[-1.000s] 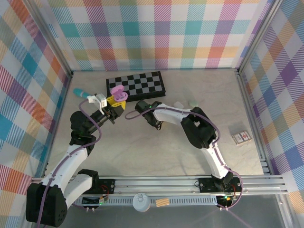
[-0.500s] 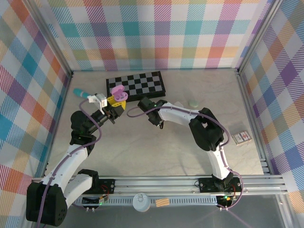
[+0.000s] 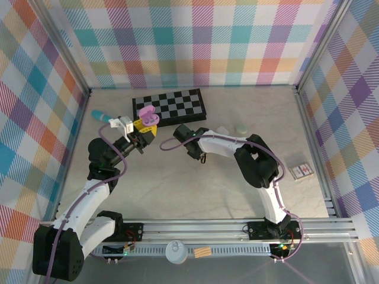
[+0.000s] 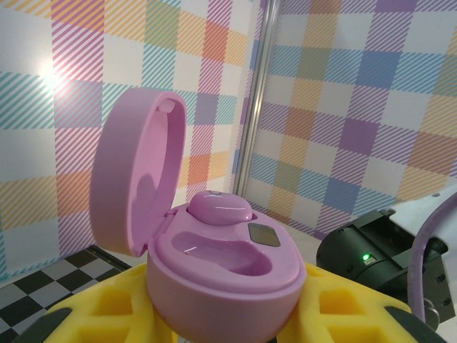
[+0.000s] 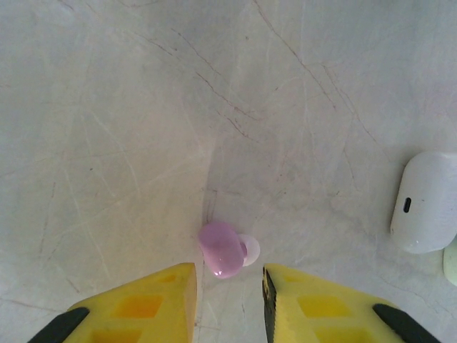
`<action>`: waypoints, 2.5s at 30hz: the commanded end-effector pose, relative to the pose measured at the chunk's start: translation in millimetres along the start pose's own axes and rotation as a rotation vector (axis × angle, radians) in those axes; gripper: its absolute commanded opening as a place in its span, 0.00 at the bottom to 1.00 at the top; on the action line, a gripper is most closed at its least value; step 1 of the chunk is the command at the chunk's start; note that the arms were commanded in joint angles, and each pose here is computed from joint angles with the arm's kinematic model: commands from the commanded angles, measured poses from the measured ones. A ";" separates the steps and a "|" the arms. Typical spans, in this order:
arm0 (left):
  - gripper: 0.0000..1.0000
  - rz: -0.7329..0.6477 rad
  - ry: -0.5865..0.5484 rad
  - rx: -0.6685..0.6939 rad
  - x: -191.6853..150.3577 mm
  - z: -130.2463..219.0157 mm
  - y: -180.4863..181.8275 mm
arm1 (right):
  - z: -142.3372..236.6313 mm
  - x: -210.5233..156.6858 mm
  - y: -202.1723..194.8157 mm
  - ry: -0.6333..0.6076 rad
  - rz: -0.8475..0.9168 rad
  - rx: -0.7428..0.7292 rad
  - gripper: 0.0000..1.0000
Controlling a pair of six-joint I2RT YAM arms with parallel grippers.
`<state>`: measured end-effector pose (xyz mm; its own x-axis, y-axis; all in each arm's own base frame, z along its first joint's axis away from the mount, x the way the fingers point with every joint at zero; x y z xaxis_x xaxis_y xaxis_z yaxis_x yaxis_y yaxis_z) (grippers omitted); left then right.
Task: Insert wireless bluetooth earbuds into charging case
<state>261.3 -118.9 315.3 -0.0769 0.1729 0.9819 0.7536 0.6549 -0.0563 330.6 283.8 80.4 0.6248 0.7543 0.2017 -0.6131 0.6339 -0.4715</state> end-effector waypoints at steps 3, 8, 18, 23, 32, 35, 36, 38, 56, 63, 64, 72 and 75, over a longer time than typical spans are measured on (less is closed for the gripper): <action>0.23 -0.018 -0.025 -0.014 3.8 3.3 -0.6 | -9.7 5.5 2.4 0.009 0.030 -0.020 0.30; 0.23 -0.018 -0.026 -0.014 3.7 3.2 -0.7 | -15.9 4.5 3.2 0.025 0.044 -0.038 0.31; 0.23 -0.020 -0.028 -0.015 4.5 3.0 -0.9 | -19.5 9.8 -5.7 0.029 0.045 -0.102 0.29; 0.23 -0.022 -0.029 -0.015 5.2 3.1 -0.8 | -20.8 10.6 -6.7 0.031 0.036 -0.101 0.26; 0.23 -0.025 -0.033 -0.016 6.3 3.2 -1.2 | -33.3 3.3 -6.0 0.086 0.062 -0.101 0.27; 0.23 -0.024 -0.033 -0.015 5.8 3.2 -1.0 | -36.5 1.5 -6.1 0.098 0.067 -0.104 0.26; 0.23 -0.024 -0.033 -0.014 5.9 3.1 -0.7 | -35.8 1.8 -6.5 0.095 0.065 -0.104 0.25; 0.23 -0.026 -0.034 -0.015 6.9 3.2 -1.0 | -31.2 3.9 -8.3 0.083 0.054 -0.102 0.23; 0.23 -0.029 -0.036 -0.010 6.0 2.5 0.4 | 36.9 -16.0 -39.8 -0.030 -0.225 0.053 0.23; 0.22 -0.024 -0.023 -0.017 -0.3 -2.1 2.5 | 66.5 -29.0 -50.9 -0.072 -0.319 0.148 0.23; 0.22 -0.024 -0.021 -0.016 -1.5 -3.2 2.3 | 72.8 -29.3 -52.5 -0.085 -0.334 0.171 0.23; 0.22 -0.030 0.000 -0.044 -16.6 -20.4 -4.6 | 122.5 -28.3 -66.1 -0.181 -0.433 0.325 0.23; 0.22 -0.048 0.010 -0.055 -24.5 -28.5 -9.9 | 139.1 -28.6 -72.0 -0.221 -0.471 0.383 0.23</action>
<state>275.9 -143.6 287.6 -0.0176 0.1435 0.9895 0.7807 0.6203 -0.0760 297.4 238.2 208.9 0.7589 0.4281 0.4908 -0.4564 0.8872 -0.0682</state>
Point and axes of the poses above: each hand's point on the last joint's axis, 136 mm out from that joint toward the fingers, its own z axis back along the fingers, its own y axis along the line the jaws close on, x = y × z, the point moved 5 cm from there along z, back along the fingers, and after that the axes turned 4 degrees about -z, right-handed, at the moved point
